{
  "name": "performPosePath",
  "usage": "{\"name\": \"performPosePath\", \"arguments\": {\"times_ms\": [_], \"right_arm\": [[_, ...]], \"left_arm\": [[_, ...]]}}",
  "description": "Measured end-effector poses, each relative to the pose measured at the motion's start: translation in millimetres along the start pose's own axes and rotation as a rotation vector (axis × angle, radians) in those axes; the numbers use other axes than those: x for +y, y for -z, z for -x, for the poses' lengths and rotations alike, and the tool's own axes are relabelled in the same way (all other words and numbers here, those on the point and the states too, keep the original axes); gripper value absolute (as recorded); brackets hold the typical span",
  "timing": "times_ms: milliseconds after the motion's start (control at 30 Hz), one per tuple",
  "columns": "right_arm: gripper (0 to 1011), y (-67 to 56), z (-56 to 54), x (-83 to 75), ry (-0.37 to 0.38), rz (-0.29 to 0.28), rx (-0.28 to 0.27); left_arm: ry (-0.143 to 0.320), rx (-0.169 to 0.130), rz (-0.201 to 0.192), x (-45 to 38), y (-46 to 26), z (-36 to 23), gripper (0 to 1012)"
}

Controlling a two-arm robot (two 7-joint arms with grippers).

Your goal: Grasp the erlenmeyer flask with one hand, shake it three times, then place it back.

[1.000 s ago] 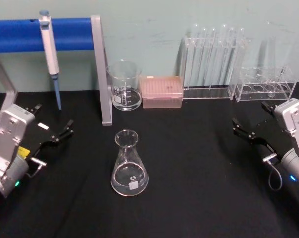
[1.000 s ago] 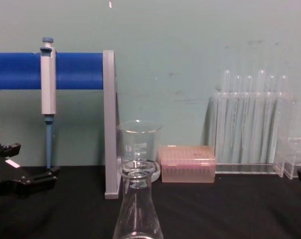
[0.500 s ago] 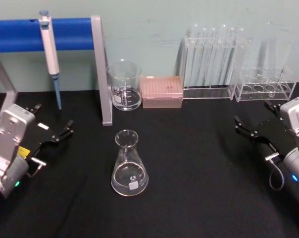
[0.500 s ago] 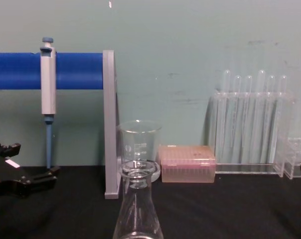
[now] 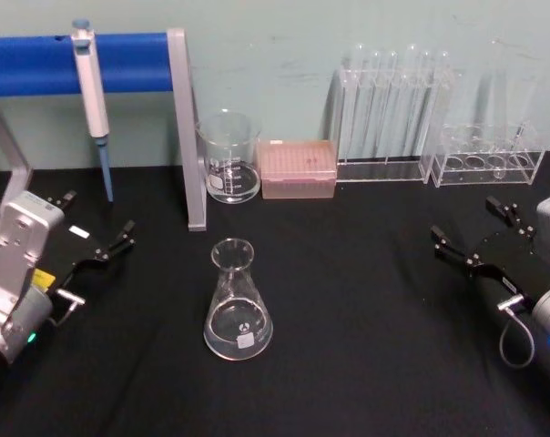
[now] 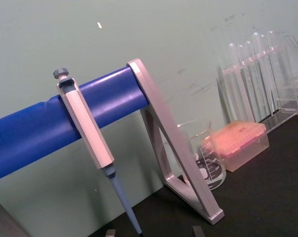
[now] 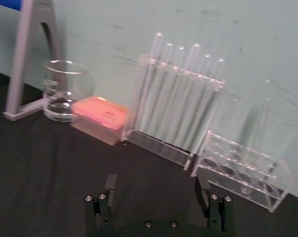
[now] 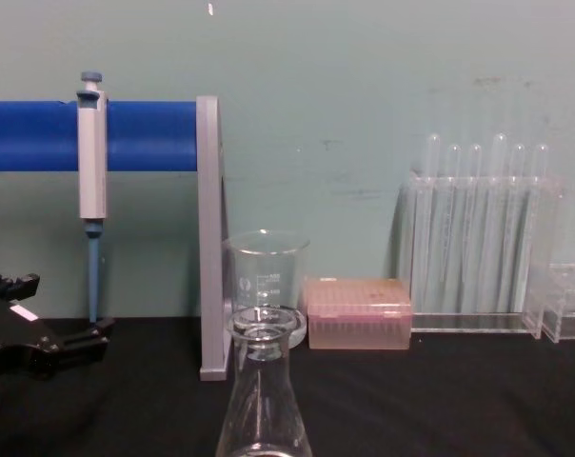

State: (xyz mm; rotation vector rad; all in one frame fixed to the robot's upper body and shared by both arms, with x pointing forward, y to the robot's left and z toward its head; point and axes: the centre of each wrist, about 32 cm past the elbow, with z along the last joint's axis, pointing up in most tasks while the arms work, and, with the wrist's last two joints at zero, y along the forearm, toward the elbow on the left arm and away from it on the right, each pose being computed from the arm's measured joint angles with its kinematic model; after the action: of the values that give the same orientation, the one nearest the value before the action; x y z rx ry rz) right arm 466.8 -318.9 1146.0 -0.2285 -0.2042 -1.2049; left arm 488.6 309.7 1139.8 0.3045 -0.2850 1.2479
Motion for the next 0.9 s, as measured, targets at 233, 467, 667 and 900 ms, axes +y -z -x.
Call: {"name": "performPosePath", "arguments": {"times_ms": [233,467,667,900], "right_arm": [[1000,-6.5,0.6,-8.5,-0.077,-0.018,0.013],[1000,-13.1,4.5,-14.5,-0.177,-0.058,0.028],[1000,-15.4,9.2,-15.9,-0.249,-0.084,0.035],[1000,-16.5,18.1,-14.6,-0.334,-0.111,0.048]], "left_arm": [[0.0,0.0,0.0,0.0,0.0,0.0,1001],[0.0,0.0,0.0,0.0,0.0,0.0,1001],[0.0,0.0,0.0,0.0,0.0,0.0,1001],[0.0,0.0,0.0,0.0,0.0,0.0,1001]]}}
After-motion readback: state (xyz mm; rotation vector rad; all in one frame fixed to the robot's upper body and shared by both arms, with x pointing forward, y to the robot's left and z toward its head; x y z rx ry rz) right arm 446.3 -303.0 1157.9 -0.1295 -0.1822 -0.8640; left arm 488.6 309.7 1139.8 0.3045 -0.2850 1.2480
